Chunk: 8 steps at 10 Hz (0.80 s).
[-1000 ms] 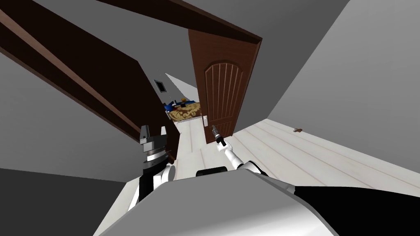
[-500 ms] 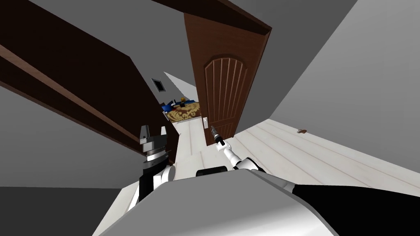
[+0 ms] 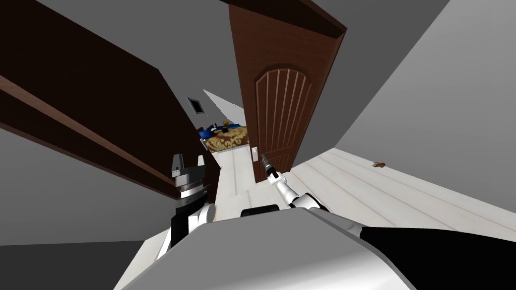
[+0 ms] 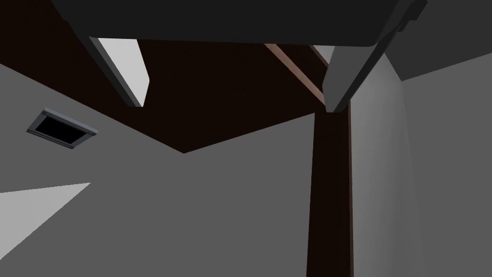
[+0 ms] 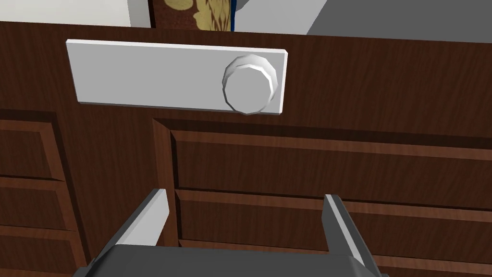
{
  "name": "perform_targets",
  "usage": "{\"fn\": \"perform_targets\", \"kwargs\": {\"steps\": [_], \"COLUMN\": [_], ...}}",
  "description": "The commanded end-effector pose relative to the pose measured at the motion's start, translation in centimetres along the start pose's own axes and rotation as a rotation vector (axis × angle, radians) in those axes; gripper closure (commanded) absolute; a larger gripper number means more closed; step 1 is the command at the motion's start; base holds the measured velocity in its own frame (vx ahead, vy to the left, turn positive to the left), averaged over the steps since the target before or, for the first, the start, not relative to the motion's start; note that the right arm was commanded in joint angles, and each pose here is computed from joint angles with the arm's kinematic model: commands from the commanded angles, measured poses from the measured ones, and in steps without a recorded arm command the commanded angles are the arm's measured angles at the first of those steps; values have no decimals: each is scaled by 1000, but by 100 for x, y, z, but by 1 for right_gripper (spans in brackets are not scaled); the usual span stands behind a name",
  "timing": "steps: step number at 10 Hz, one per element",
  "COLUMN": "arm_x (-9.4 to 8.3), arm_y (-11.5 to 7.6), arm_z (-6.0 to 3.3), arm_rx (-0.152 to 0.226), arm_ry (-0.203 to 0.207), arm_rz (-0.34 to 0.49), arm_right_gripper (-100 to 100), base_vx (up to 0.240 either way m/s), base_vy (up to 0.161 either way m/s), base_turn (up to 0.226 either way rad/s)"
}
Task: Push the door open
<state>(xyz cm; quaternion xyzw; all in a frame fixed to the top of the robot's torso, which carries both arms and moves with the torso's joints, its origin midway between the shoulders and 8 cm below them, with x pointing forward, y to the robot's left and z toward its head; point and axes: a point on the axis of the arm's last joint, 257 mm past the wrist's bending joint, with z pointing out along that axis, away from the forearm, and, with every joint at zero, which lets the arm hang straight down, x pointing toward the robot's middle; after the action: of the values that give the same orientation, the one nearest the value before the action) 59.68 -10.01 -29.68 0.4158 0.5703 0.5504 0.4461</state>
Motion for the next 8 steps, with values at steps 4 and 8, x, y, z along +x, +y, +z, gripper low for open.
{"fn": "perform_targets", "kwargs": {"steps": [4,8], "arm_x": [13,166], "arm_y": [-6,14], "arm_z": [17,33], "arm_rx": [3,0], "arm_ry": [-6,1], "arm_rz": [11,41], "arm_right_gripper": [-100,-100], "base_vx": [209,163], "base_vy": [65,48], "base_turn": [23,17]}}
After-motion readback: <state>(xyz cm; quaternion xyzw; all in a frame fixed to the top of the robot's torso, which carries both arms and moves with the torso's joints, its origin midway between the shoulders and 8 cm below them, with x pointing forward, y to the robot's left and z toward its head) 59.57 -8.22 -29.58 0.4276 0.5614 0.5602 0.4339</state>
